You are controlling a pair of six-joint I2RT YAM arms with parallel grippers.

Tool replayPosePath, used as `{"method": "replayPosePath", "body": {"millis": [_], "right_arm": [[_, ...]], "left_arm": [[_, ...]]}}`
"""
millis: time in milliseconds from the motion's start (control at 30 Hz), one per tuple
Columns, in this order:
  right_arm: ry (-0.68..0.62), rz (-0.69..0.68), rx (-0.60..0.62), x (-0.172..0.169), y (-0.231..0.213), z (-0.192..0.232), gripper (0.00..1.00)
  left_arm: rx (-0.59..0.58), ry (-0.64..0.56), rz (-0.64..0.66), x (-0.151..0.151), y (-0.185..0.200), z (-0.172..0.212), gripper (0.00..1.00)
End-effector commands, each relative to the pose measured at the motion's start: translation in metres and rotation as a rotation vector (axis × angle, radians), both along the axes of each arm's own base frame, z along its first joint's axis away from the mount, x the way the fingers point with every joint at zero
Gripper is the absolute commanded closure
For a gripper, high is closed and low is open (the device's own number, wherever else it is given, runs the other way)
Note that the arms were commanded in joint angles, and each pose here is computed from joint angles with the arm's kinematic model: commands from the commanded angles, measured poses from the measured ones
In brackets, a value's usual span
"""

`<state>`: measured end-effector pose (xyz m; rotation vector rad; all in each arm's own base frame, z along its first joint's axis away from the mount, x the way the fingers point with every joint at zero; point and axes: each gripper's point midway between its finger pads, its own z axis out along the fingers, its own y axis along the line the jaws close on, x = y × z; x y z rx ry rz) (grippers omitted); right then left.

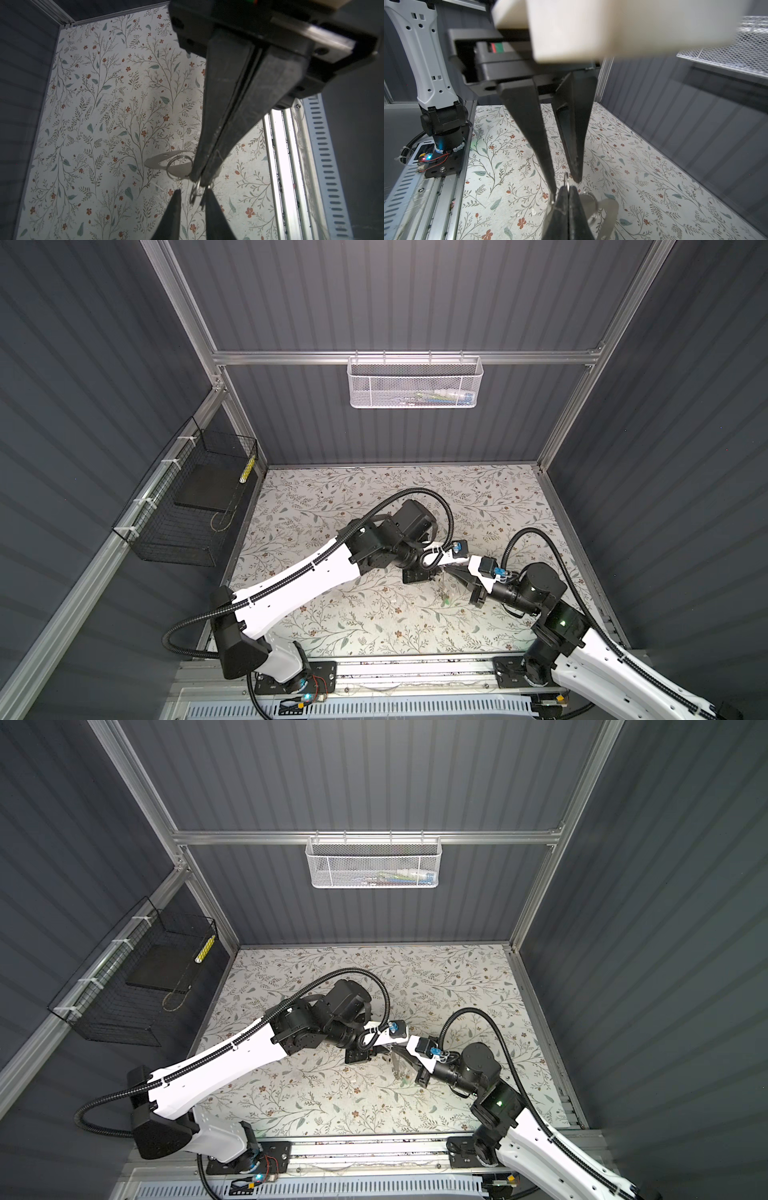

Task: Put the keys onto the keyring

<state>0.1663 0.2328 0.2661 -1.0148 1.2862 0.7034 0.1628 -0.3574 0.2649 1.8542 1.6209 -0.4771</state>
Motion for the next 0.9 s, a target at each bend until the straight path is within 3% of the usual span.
{"method": "replayPosePath", "body": {"millis": [0, 167, 467, 867], "right_arm": [[-0.036, -0.003, 0.055, -0.003, -0.003, 0.014, 1.00], [-0.042, 0.009, 0.074, -0.004, -0.002, 0.017, 1.00], [-0.045, 0.026, 0.089, -0.006, 0.000, 0.020, 1.00], [-0.062, 0.017, 0.112, -0.007, -0.003, 0.023, 1.00]], "left_arm": [[-0.097, -0.017, 0.052, 0.005, 0.009, 0.016, 0.64], [-0.174, 0.026, 0.087, 0.000, 0.014, 0.007, 0.55], [-0.257, 0.110, 0.065, -0.010, 0.002, -0.005, 0.53], [-0.339, 0.143, 0.032, -0.016, -0.009, -0.008, 0.64]]}}
